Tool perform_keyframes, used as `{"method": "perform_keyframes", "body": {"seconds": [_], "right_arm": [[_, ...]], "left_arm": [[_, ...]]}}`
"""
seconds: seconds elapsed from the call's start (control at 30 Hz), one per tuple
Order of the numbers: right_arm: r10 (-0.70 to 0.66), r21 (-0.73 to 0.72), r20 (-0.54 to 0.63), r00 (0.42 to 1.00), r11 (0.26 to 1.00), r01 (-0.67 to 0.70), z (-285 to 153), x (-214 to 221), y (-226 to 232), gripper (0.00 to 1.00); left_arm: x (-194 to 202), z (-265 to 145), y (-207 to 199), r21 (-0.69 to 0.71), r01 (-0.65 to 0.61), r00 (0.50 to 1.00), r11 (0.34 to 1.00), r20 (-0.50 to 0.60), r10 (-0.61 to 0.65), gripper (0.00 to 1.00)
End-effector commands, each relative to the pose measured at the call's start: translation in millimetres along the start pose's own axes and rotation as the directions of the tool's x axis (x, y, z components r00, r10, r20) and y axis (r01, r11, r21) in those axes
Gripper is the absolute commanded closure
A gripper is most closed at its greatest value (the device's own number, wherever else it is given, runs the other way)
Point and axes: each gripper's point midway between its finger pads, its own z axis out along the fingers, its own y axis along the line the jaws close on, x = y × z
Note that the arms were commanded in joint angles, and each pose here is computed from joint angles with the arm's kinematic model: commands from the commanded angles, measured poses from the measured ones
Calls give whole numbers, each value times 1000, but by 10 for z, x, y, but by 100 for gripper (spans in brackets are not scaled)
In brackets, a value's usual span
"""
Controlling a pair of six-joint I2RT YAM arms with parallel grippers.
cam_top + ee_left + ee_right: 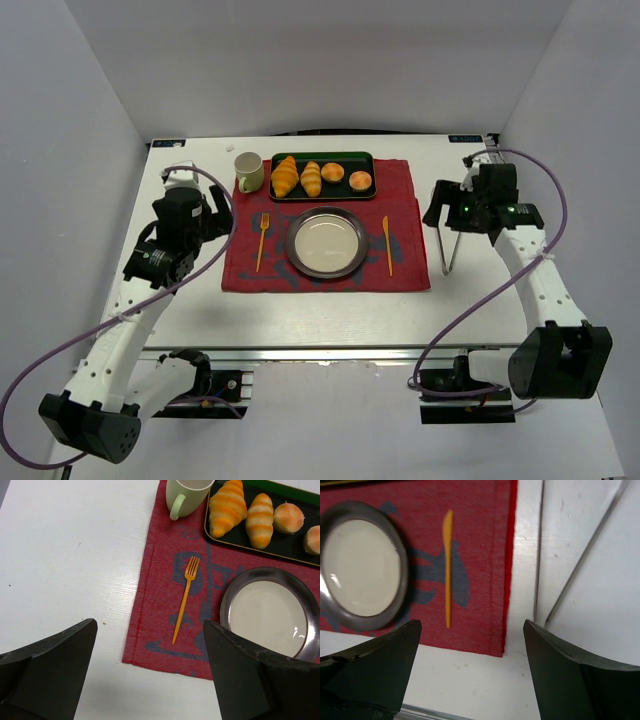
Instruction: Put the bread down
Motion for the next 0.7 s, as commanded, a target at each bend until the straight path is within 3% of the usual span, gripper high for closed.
{"method": "perform_keyframes", "body": {"seconds": [0.0,0.03,0.07,0.1,0.13,0.17,0.2,0.23,0.27,0.33,0.67], "right_arm": [[20,95,76,997,995,-27,39,-80,-168,11],[9,122,66,998,992,-17,63,-59,-228,11],[13,147,25,1000,989,-16,125,14,-288,18],[9,165,8,1000,986,-10,155,49,-332,87],[10,208,-3,1000,978,-10,174,80,-417,100],[3,213,4,1000,977,-3,233,75,-445,100],[3,229,-12,1000,974,0,278,145,-493,60],[4,228,-20,1000,974,1,310,167,-503,40],[13,225,-38,999,974,-4,383,203,-513,37],[20,230,-47,999,973,-8,465,217,-538,12],[24,379,-130,991,925,27,889,505,-959,11]], "left_arm": [[0,52,-21,7,-27,1000,1000,11,27,2],[2,65,-24,8,-29,999,1000,14,29,2],[42,84,-19,7,-32,999,999,6,32,2],[52,90,-24,11,-31,999,999,7,31,2],[61,103,-33,15,-27,1000,1000,10,27,2],[73,110,-36,18,-23,1000,1000,12,22,2],[124,122,-37,23,-23,1000,999,5,23,2],[140,127,-34,23,-22,1000,1000,4,22,2],[150,128,-34,24,-21,1000,1000,2,21,2],[180,134,-28,23,-23,1000,999,-4,23,2],[247,226,-106,49,-22,999,999,-28,24,2]]}}
